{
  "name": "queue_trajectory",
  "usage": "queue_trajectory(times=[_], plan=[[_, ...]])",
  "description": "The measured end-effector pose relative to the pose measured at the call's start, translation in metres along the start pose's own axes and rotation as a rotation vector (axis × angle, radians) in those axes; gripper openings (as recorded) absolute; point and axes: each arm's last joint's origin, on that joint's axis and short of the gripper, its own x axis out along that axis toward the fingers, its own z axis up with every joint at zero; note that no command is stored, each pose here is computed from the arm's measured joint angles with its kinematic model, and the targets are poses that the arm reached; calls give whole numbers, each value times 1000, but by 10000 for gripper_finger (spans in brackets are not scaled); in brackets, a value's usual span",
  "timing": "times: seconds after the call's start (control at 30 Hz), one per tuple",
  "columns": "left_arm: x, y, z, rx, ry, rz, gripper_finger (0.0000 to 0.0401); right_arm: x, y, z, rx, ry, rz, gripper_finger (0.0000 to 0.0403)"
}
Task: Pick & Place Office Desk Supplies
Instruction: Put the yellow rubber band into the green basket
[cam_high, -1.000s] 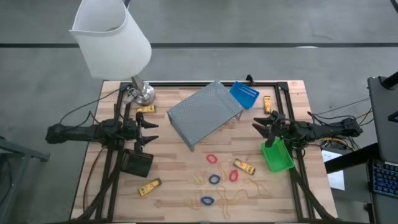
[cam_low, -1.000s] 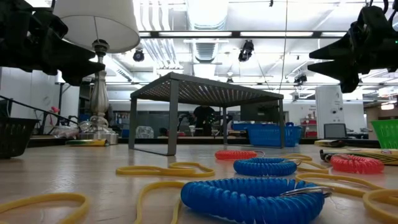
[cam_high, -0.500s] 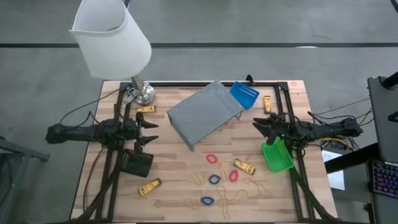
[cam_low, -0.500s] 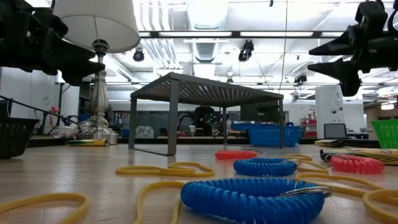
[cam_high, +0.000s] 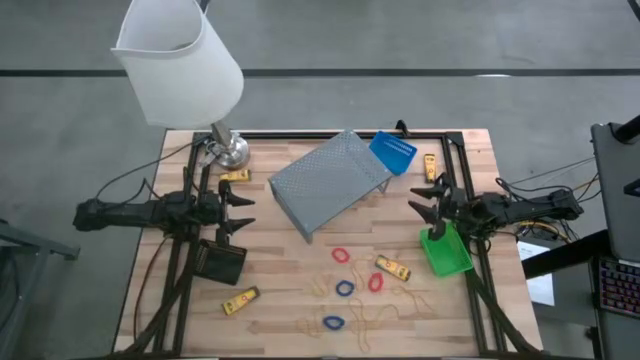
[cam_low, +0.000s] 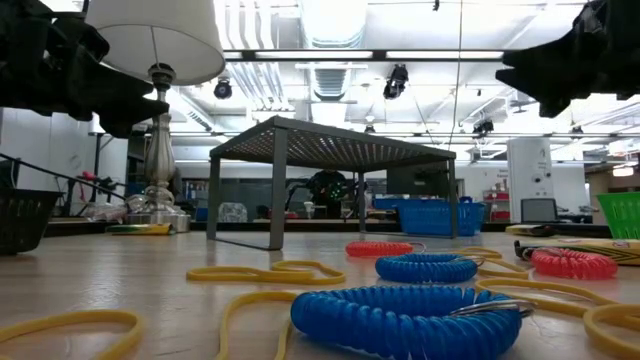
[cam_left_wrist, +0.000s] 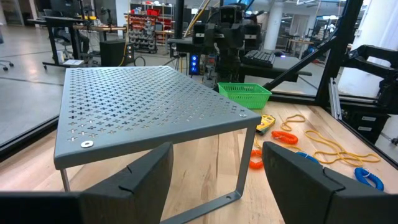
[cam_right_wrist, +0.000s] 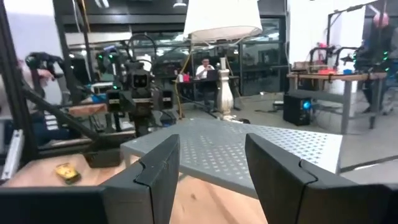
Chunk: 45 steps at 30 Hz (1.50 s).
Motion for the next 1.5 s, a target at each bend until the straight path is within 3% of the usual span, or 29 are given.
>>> queue_trajectory(times=[0.13, 0.5, 0.73, 1.1, 1.5], plan=[[0, 0, 0, 0, 0, 0, 253, 0, 0, 0, 27, 3, -14, 180], [0, 0, 0, 0, 0, 0, 253, 3, 7, -4, -8, 62, 185, 180], [0, 0, 0, 0, 0, 0, 253, 19, 17, 30, -98, 97, 232, 180], [0, 0, 0, 0, 0, 0, 253, 72, 44, 55, -163, 550, 230, 180], [0, 0, 0, 0, 0, 0, 253, 117, 73, 11, -201, 847, 235, 180]])
